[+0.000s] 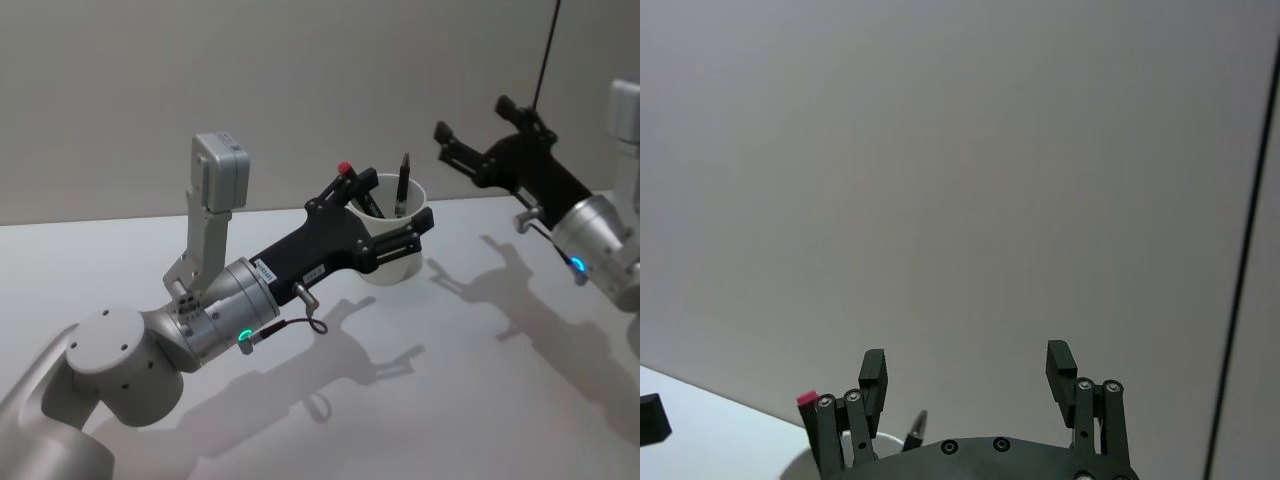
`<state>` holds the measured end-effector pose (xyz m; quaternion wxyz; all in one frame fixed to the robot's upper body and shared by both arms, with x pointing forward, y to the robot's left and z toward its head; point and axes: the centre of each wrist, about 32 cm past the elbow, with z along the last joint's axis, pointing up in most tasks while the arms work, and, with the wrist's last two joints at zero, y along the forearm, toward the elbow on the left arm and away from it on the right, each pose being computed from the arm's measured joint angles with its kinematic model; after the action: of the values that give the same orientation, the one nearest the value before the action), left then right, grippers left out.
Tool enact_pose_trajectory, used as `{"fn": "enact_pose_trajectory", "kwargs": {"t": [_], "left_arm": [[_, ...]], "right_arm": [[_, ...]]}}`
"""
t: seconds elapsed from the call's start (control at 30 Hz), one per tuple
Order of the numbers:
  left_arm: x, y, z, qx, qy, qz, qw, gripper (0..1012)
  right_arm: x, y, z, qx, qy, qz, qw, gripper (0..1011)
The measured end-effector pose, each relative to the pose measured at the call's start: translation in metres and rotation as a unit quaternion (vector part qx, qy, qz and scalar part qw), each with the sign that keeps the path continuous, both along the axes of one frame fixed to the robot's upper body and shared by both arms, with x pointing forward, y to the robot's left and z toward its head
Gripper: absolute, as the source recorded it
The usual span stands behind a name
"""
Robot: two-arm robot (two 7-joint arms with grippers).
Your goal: Place the pen into the pen holder.
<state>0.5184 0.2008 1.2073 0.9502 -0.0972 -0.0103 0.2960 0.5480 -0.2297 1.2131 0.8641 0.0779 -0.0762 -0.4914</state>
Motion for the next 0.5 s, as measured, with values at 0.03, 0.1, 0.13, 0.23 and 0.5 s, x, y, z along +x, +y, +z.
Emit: {"fn": "enact_pose_trajectory", "kwargs": {"t": [0.03, 0.1, 0.13, 0.23, 0.5], "left_arm": [[0.0000, 0.0000, 0.0000, 0.000, 0.000, 0.000, 1.0000, 1001], [0.0000, -0.0001, 0.0000, 0.000, 0.000, 0.001, 1.0000, 1001], [0.0000, 0.0000, 0.0000, 0.000, 0.000, 0.002, 1.0000, 1001], [-0.0006, 0.0001, -0.0003, 0.004, 0.000, 0.008, 1.0000, 1001], [-0.0042, -0.0001, -0.0005, 0.027, -0.001, 0.046, 0.9986, 1001]], "right_arm": [[-0.003, -0.003, 0.000, 0.000, 0.001, -0.007, 1.0000, 1001], [-0.004, -0.003, 0.000, 0.000, 0.001, -0.009, 1.0000, 1001], [-0.004, -0.003, 0.000, 0.000, 0.001, -0.009, 1.0000, 1001], [-0.005, -0.003, 0.000, 0.000, 0.002, -0.009, 1.0000, 1001], [-0.018, -0.004, -0.006, -0.003, 0.013, -0.021, 0.9997, 1001]]}}
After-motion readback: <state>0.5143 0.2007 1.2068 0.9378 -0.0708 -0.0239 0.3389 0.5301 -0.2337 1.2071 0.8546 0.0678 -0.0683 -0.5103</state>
